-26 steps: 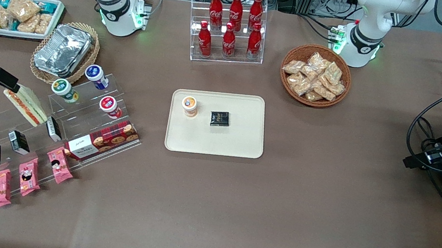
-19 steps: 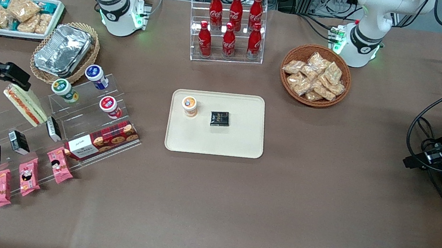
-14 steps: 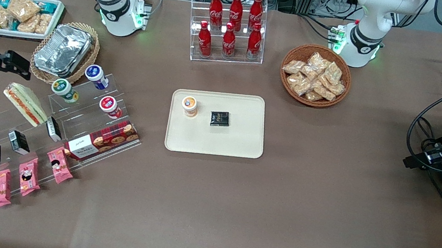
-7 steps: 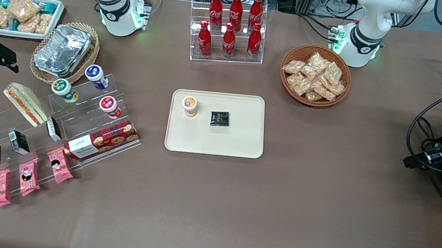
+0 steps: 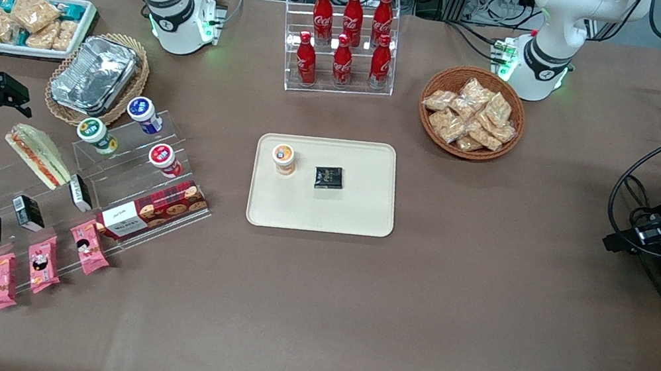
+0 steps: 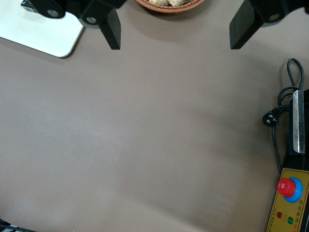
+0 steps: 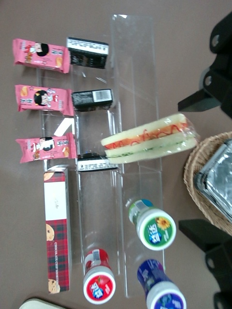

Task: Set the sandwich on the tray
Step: 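Lower the right gripper and close it on the wrapped sandwich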

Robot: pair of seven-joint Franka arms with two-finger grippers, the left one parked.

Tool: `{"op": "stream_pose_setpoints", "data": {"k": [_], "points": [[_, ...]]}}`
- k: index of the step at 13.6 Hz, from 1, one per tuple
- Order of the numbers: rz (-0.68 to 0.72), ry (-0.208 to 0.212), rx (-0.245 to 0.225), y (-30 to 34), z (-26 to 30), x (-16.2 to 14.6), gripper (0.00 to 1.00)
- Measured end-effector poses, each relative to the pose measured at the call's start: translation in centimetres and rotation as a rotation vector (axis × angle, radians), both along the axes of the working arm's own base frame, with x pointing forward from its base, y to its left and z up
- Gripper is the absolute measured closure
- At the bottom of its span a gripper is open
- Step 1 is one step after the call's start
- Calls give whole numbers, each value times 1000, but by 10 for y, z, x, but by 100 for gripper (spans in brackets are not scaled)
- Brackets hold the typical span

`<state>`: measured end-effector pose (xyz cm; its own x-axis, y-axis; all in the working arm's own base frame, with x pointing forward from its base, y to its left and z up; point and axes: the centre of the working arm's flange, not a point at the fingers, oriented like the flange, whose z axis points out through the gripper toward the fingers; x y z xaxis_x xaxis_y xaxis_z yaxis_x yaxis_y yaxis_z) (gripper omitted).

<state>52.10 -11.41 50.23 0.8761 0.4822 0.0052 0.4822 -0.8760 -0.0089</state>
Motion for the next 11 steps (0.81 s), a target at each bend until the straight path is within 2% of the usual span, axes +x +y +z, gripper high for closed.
{"op": "stream_pose_setpoints", "data": {"k": [5,11], "points": [[87,1,-9,-23,-48,4,1],[111,51,2,-34,-114,-4,1]]}}
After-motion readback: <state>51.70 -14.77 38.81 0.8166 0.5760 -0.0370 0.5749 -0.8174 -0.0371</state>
